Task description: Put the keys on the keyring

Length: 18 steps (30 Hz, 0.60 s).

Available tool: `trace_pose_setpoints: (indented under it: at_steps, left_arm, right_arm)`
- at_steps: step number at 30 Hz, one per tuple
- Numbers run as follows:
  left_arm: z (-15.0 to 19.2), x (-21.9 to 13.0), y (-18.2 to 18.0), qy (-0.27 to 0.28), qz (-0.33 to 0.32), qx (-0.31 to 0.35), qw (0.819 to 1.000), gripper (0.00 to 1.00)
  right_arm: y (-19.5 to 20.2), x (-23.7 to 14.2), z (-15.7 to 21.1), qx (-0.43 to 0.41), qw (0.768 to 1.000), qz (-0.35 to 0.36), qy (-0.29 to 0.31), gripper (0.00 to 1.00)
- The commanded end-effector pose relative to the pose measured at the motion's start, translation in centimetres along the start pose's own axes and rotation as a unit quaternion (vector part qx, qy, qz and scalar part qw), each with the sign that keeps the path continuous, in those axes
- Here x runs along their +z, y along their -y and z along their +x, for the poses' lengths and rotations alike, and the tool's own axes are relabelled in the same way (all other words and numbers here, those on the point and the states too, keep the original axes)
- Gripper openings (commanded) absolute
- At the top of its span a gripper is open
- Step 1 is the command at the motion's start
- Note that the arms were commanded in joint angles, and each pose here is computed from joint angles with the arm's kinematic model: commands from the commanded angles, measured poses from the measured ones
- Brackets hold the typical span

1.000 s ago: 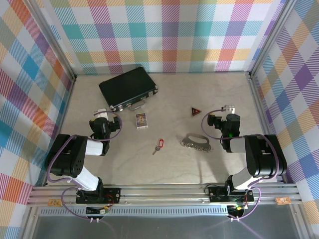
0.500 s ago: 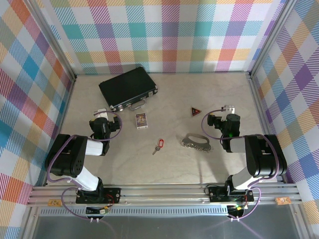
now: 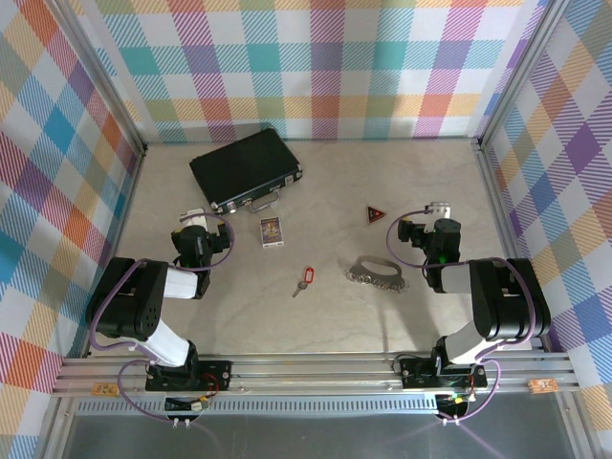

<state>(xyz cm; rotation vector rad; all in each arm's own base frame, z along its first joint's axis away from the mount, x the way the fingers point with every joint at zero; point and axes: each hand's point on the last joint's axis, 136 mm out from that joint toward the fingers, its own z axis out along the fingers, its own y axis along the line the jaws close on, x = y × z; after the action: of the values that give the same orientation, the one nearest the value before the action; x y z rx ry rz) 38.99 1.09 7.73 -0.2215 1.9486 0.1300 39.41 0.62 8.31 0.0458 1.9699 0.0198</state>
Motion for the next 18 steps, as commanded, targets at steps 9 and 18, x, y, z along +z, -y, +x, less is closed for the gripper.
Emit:
trace_pose_setpoints:
  at_steps: [9, 18]
  left_arm:
    - [-0.91, 0.03, 0.12, 0.02, 0.003, -0.003, 1.0, 1.0]
    - [-1.0, 0.0, 0.12, 0.022, 0.003, -0.003, 1.0, 1.0]
  right_arm:
    - [-0.16, -0.01, -0.94, 0.008, 1.0, -0.007, 0.017, 0.99]
    - [-0.15, -0.08, -0.99, 0.008, 1.0, -0.007, 0.019, 0.99]
